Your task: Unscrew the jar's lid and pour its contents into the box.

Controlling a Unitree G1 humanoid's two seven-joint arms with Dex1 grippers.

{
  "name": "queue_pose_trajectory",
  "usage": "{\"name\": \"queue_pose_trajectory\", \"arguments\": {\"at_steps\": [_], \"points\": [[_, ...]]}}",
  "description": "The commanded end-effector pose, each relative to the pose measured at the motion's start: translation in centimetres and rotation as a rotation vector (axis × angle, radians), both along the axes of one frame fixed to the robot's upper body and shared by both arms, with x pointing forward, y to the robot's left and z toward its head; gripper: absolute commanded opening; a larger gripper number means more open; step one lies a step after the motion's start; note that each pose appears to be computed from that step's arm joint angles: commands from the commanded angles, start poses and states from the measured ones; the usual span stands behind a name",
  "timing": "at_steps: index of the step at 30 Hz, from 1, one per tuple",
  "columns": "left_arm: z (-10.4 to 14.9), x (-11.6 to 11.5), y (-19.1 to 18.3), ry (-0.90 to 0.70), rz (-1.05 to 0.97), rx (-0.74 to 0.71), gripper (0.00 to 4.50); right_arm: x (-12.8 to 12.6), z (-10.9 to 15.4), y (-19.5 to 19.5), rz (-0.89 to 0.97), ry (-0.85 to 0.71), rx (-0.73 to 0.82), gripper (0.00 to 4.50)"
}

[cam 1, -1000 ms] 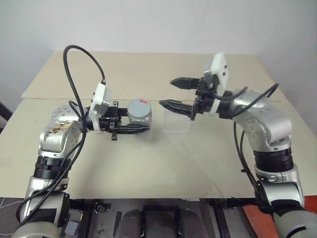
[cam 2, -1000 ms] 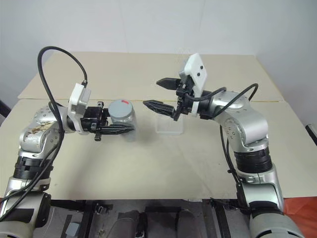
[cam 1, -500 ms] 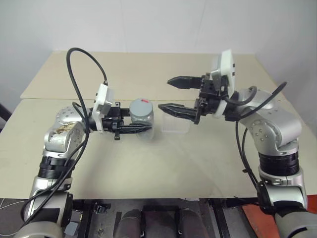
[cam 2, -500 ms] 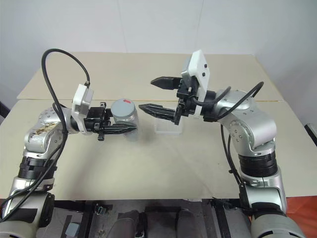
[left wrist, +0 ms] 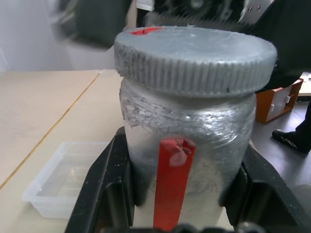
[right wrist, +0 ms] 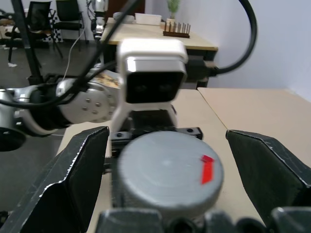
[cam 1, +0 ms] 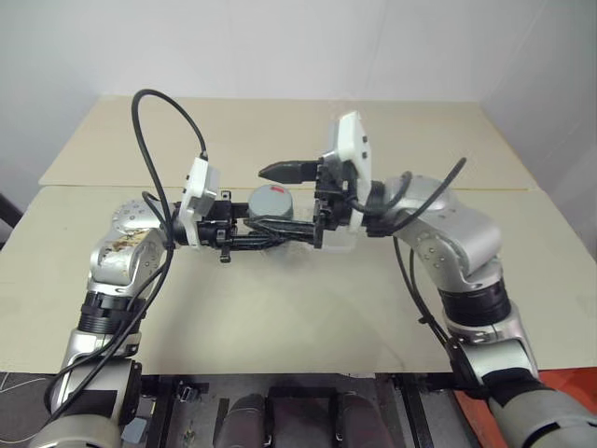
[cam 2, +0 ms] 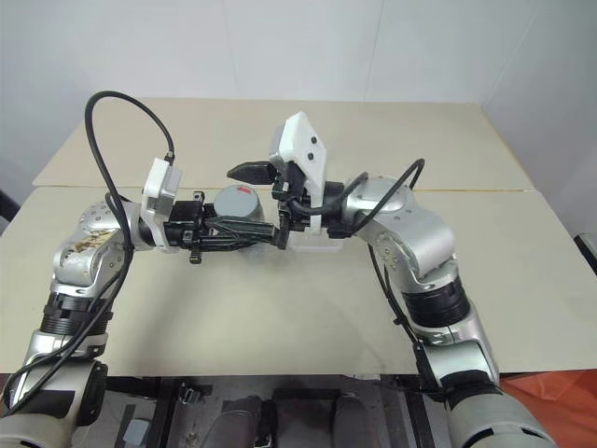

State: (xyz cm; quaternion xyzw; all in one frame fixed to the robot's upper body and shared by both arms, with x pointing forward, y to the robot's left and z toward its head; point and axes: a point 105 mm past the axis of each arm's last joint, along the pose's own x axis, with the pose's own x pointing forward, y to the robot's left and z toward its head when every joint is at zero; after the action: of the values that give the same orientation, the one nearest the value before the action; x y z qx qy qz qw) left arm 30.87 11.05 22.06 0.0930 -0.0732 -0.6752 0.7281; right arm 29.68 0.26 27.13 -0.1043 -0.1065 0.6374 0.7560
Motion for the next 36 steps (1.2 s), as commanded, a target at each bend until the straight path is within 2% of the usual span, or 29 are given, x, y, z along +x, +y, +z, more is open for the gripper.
{"name": "queue_pose_trajectory", "arguments": {"at_steps": [1,23,31,36], "points": [[1.2,-0.5,-0.2,-0.056,-0.019,-0.012,1.91,-0.2,1.6,0.2,0.005,-0.07,0.028,4.47],[1.4,-0.4,0.3,-0.066,-0.002,-0.012,1.91,2.0,1.6,-5.3,-0.147,-0.047,0.017,4.47],[1.3,-0.4,0.3,-0.063,-0.008,-0.011,1.91,2.0,1.6,-6.3,-0.17,-0.048,0.011,4.47],[1.2,-0.3,0.3,-0.063,-0.003,-0.01,1.91,0.9,1.2,-6.8,-0.127,-0.053,-0.021,4.47]]}}
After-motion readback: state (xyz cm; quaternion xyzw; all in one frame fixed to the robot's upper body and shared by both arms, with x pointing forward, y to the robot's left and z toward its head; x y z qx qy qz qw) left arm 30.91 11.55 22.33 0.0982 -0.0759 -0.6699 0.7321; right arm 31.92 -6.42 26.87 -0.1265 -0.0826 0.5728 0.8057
